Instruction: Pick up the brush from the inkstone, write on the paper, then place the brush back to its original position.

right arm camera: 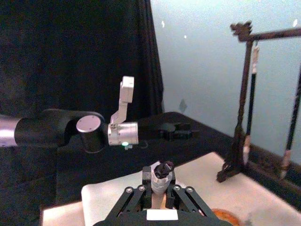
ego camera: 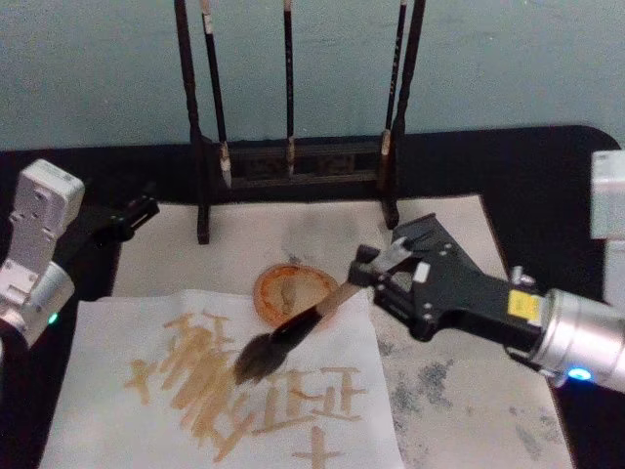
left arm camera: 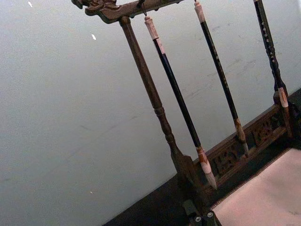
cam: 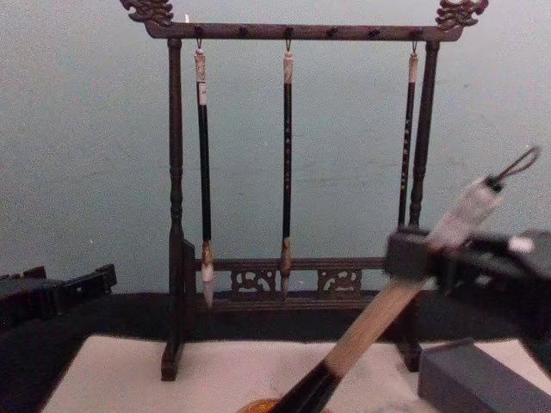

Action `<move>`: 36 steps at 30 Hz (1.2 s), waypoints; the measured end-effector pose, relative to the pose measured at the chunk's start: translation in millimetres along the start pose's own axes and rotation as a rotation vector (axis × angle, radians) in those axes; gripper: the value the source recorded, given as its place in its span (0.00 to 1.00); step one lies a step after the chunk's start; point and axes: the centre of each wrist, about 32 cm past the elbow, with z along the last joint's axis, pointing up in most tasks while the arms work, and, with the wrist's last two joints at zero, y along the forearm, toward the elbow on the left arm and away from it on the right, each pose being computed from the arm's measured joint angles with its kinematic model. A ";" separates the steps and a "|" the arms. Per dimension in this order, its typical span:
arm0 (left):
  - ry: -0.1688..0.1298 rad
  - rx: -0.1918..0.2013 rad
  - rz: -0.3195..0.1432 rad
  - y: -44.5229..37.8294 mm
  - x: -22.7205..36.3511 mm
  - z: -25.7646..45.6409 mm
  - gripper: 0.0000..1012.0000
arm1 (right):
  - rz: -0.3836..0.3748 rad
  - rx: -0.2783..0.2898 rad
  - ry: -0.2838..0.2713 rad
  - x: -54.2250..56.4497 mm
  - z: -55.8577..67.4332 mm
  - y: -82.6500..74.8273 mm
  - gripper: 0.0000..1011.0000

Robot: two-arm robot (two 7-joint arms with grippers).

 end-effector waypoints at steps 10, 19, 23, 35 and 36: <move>0.000 0.000 0.000 0.0 0.0 0.0 0.99 | 0.021 -0.052 0.047 3.5 -20.0 18.4 0.16; 0.000 0.000 0.000 0.0 0.0 0.0 0.99 | -0.013 -0.070 0.085 10.4 -31.3 14.2 0.16; 0.000 0.000 0.000 0.0 0.0 0.0 0.99 | -0.040 -0.068 0.096 14.0 -33.5 5.3 0.16; 0.000 0.000 0.000 0.0 0.0 0.0 0.99 | -0.113 -0.060 0.104 20.6 -33.5 -19.6 0.16; 0.000 0.000 0.000 0.0 0.0 0.0 0.99 | -0.113 -0.060 0.104 20.6 -33.5 -19.6 0.16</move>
